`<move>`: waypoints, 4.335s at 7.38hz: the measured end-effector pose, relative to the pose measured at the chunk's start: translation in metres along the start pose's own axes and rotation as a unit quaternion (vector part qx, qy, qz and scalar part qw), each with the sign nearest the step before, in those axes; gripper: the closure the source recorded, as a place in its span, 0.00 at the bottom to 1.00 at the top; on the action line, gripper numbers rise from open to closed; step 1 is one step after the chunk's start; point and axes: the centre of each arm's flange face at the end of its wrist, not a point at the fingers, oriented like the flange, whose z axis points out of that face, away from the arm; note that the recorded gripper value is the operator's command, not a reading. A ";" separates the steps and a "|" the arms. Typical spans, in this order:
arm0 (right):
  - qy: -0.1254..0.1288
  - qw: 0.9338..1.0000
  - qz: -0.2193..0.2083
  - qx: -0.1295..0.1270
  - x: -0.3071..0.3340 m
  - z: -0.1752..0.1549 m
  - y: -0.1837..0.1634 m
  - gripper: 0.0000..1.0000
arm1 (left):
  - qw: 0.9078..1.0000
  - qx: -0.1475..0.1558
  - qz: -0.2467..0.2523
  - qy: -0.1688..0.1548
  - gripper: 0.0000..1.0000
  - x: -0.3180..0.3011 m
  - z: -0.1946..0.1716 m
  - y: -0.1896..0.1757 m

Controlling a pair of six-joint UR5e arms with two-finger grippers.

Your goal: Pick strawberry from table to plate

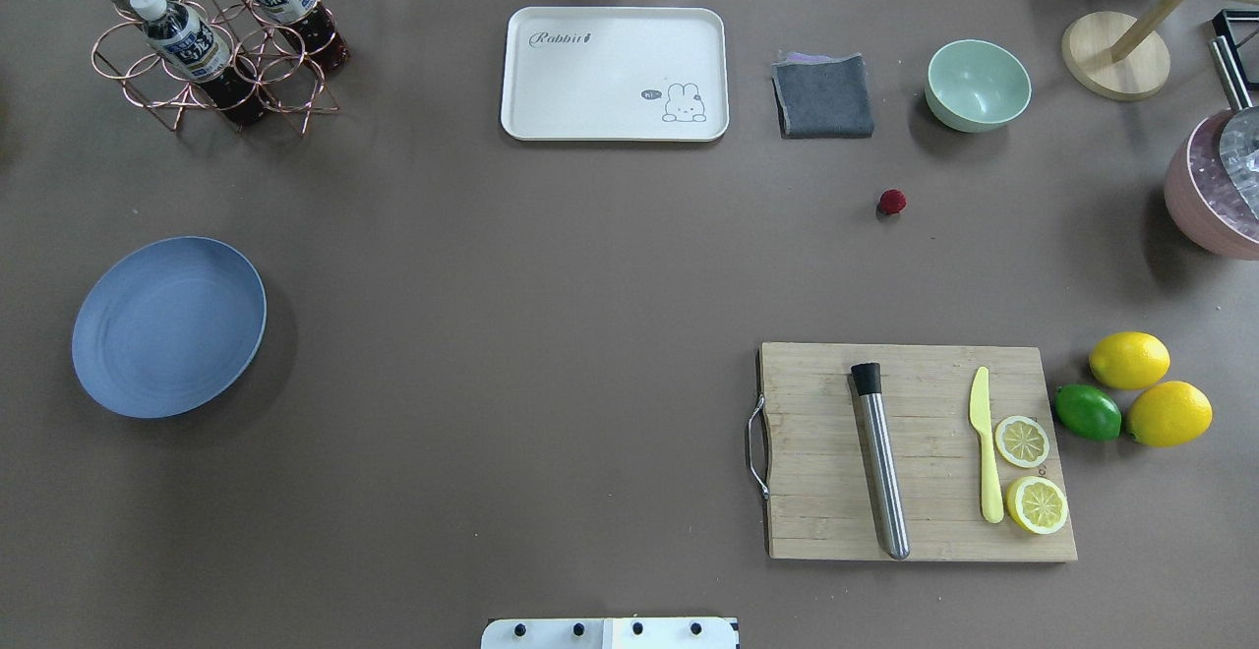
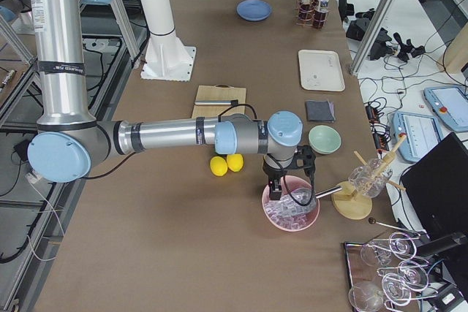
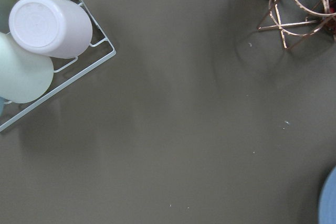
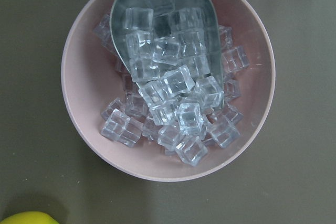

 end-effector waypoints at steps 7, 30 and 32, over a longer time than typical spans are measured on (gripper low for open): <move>0.035 0.997 0.017 0.061 -0.118 -0.014 -0.019 0.00 | 0.996 -0.012 -0.066 0.058 0.02 0.077 0.118 0.014; 0.030 0.998 0.014 0.049 -0.152 0.029 -0.005 0.00 | 0.967 -0.019 -0.169 0.188 1.00 0.502 0.196 -0.057; 0.030 0.998 0.015 0.048 -0.151 0.031 -0.006 0.00 | 0.972 -0.005 -0.158 0.174 1.00 0.586 0.217 -0.056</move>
